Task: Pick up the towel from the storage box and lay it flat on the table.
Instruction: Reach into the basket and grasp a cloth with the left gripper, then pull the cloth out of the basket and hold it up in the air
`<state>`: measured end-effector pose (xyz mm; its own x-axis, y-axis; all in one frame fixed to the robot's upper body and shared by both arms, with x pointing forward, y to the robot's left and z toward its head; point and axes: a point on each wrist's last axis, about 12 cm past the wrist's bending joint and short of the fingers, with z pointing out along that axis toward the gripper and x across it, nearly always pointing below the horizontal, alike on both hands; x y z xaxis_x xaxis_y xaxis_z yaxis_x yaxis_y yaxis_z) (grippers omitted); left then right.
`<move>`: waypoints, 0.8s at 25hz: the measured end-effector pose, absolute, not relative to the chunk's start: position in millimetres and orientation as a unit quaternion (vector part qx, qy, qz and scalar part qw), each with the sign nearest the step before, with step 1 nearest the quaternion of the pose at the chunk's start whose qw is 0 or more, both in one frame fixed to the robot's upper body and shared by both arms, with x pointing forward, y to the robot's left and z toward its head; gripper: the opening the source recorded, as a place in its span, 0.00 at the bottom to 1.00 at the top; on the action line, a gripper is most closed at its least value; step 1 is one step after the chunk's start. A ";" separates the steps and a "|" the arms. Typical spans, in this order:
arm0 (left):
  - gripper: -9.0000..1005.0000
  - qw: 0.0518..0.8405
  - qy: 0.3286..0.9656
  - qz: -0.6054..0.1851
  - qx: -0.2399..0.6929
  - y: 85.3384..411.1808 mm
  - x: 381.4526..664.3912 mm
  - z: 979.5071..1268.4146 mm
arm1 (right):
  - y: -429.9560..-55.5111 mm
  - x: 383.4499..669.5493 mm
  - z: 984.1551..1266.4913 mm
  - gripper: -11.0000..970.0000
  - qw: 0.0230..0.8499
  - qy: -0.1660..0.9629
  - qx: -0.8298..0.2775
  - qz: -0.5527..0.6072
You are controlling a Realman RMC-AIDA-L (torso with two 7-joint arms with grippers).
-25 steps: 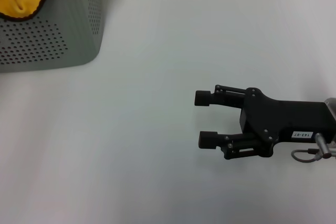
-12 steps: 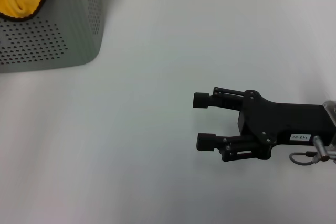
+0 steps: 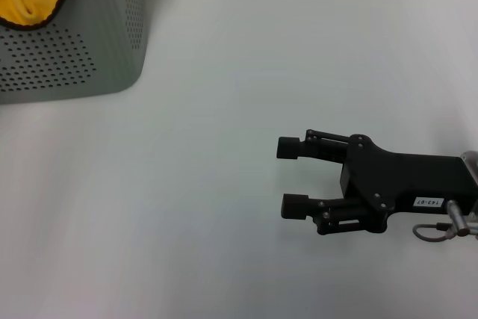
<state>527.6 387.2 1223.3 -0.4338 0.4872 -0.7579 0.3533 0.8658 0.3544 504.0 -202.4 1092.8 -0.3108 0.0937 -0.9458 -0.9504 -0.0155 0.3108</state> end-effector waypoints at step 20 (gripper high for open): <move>0.08 0.562 0.785 -0.049 0.255 365.1 513.7 1245.6 | -236.6 488.4 1097.3 0.85 0.519 0.511 -0.350 0.589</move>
